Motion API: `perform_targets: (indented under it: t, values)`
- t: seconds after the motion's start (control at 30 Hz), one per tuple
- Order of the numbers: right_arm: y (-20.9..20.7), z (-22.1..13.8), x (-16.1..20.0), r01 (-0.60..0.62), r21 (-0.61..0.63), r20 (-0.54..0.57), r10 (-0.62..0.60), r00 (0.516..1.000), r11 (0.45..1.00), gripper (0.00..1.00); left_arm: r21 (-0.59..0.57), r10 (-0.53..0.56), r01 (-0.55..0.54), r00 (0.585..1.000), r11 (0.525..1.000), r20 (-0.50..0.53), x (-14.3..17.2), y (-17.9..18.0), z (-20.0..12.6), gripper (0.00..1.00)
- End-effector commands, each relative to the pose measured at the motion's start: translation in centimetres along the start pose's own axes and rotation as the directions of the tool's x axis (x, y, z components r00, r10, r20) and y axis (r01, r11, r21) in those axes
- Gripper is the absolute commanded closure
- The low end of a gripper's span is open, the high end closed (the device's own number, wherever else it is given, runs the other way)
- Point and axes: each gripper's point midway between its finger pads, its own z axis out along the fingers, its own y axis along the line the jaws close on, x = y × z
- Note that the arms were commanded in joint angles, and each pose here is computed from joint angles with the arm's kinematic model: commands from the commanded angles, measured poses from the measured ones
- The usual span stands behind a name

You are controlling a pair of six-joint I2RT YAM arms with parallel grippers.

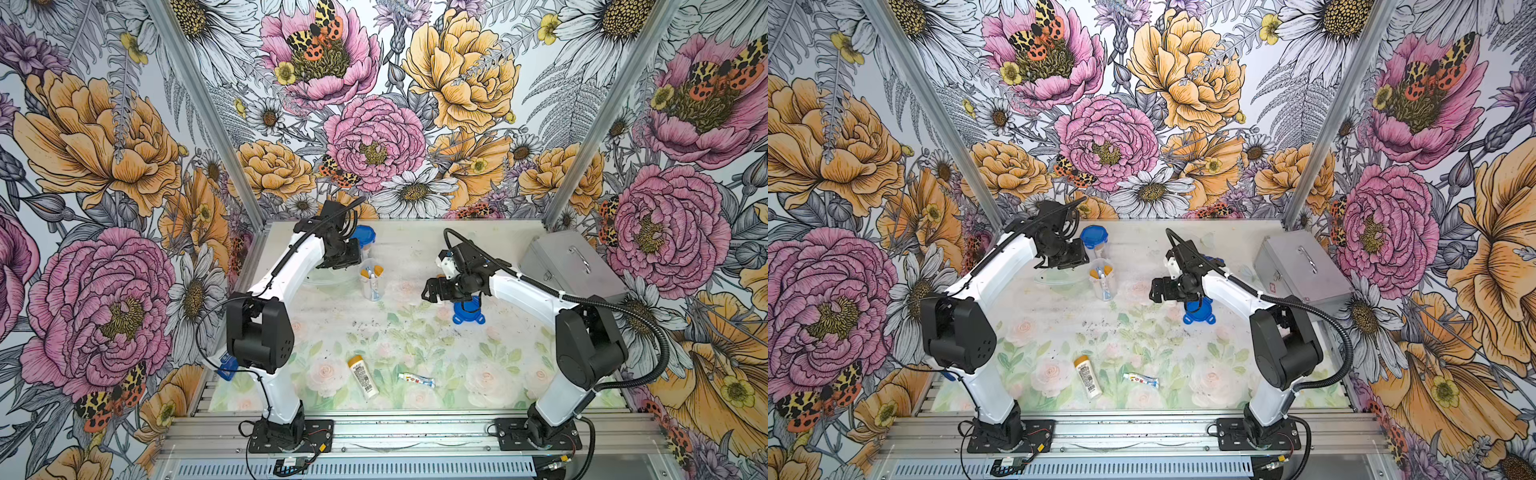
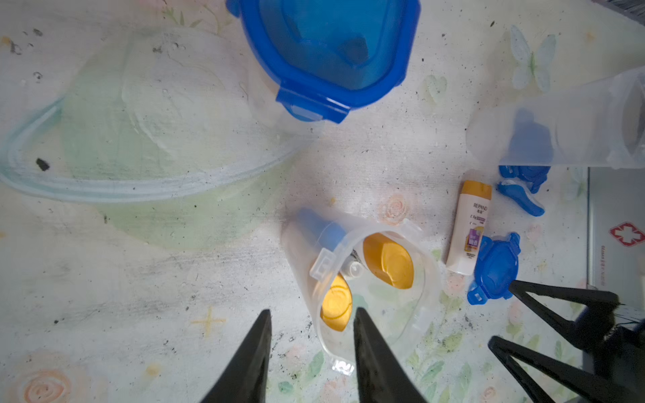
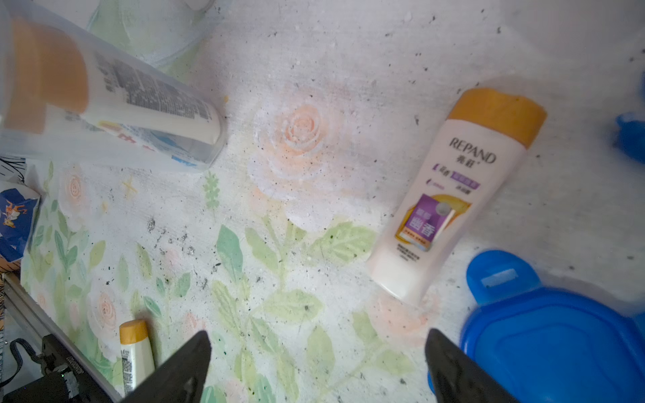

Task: Pack away toiletry kits
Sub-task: Move the container to the center of the board.

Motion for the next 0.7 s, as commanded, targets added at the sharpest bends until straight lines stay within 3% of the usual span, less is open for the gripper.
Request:
perform_targets:
  t: [0.0, 0.17, 0.67]
  values:
    - [0.8, -1.1, -0.8, 0.015, -0.021, 0.052, -0.014, 0.999, 1.0, 0.05, -0.019, 0.052, -0.052, 0.999, 0.998, 0.003, -0.8, -0.3, 0.8, 0.61]
    - [1.0, -1.5, -1.1, 0.018, -0.025, 0.07, -0.016, 0.997, 1.0, 0.05, -0.04, 0.089, -0.089, 0.996, 0.995, -0.002, -1.4, -0.8, 2.1, 0.62]
    - [1.2, -2.0, -2.5, 0.014, -0.031, 0.097, -0.011, 0.995, 0.999, 0.05, -0.066, 0.15, -0.152, 0.988, 0.986, -0.034, -0.7, -1.5, 3.8, 0.84]
